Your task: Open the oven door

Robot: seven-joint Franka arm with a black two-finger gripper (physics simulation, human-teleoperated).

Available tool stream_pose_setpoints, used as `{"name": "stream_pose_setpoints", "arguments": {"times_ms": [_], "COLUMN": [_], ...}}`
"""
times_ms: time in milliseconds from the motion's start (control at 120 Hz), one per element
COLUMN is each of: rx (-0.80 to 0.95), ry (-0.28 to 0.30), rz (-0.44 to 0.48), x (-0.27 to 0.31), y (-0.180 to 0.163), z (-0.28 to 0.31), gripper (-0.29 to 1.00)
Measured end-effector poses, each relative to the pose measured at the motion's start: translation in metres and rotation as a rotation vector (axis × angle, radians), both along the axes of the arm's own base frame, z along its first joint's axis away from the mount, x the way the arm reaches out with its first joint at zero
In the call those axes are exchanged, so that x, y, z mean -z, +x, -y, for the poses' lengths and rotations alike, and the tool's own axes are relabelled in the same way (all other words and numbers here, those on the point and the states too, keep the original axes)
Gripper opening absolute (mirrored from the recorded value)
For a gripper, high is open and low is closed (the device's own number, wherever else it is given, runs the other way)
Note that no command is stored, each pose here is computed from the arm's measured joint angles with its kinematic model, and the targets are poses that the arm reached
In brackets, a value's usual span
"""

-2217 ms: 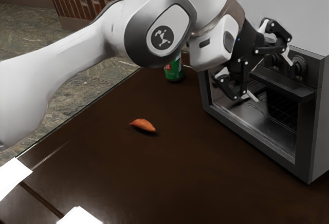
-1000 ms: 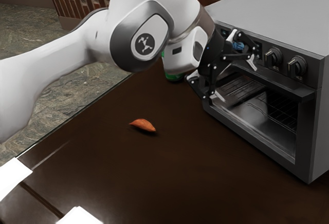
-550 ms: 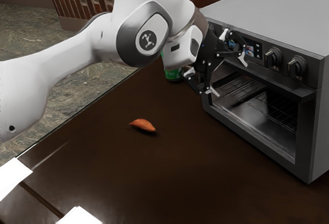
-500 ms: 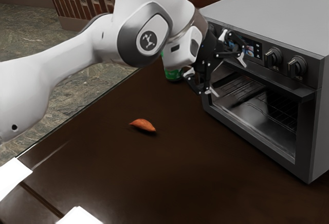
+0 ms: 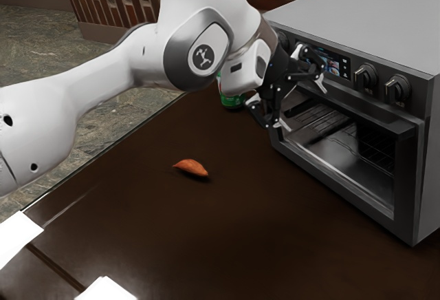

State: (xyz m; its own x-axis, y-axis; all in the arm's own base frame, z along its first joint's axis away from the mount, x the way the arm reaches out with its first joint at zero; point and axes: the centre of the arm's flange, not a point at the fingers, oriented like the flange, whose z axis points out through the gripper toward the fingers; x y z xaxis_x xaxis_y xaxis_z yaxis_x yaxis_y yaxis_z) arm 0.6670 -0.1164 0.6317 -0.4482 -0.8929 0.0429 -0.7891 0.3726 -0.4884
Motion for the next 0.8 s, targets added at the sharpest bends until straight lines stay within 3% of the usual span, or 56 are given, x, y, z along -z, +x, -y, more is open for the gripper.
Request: {"name": "stream_pose_setpoints", "arguments": {"times_ms": [50, 83, 117, 133, 150, 183, 242, 275, 300, 317, 358, 400, 492, 542, 592, 800], "rx": [-0.001, -0.006, -0.016, -0.028, -0.031, -0.022, -0.050, -0.131, -0.201, -0.243, -0.386, -0.549, -0.782, -0.851, -0.881, -1.143], "ry": [0.008, 0.026, 0.052, 0.070, 0.084, 0.096, 0.011, -0.002, 0.027, 0.059, 0.094, 0.094, 0.056, 0.025, -0.002, -0.082], "rz": [-0.018, -0.041, -0.060, -0.052, -0.016, 0.121, 0.549, 0.682, 0.696, 0.655, 0.457, 0.244, -0.103, -0.269, -0.360, -0.493], "x": [0.005, 0.014, 0.027, 0.027, 0.018, -0.023, -0.222, -0.317, -0.359, -0.368, -0.343, -0.286, -0.170, -0.106, -0.075, -0.056], "y": [-0.012, -0.042, -0.092, -0.136, -0.185, -0.284, -0.449, -0.492, -0.479, -0.441, -0.318, -0.226, -0.132, -0.099, -0.083, -0.082], "z": [-0.001, -0.003, -0.007, -0.013, -0.014, -0.010, -0.033, -0.062, -0.077, -0.080, -0.124, -0.183, -0.250, -0.259, -0.242, -0.212], "gripper": [0.71, 0.71, 0.65, 0.54, 0.56, 0.60, 0.63, 0.65, 0.66, 0.66, 0.67, 0.68, 0.69, 0.69, 0.70, 0.70]}}
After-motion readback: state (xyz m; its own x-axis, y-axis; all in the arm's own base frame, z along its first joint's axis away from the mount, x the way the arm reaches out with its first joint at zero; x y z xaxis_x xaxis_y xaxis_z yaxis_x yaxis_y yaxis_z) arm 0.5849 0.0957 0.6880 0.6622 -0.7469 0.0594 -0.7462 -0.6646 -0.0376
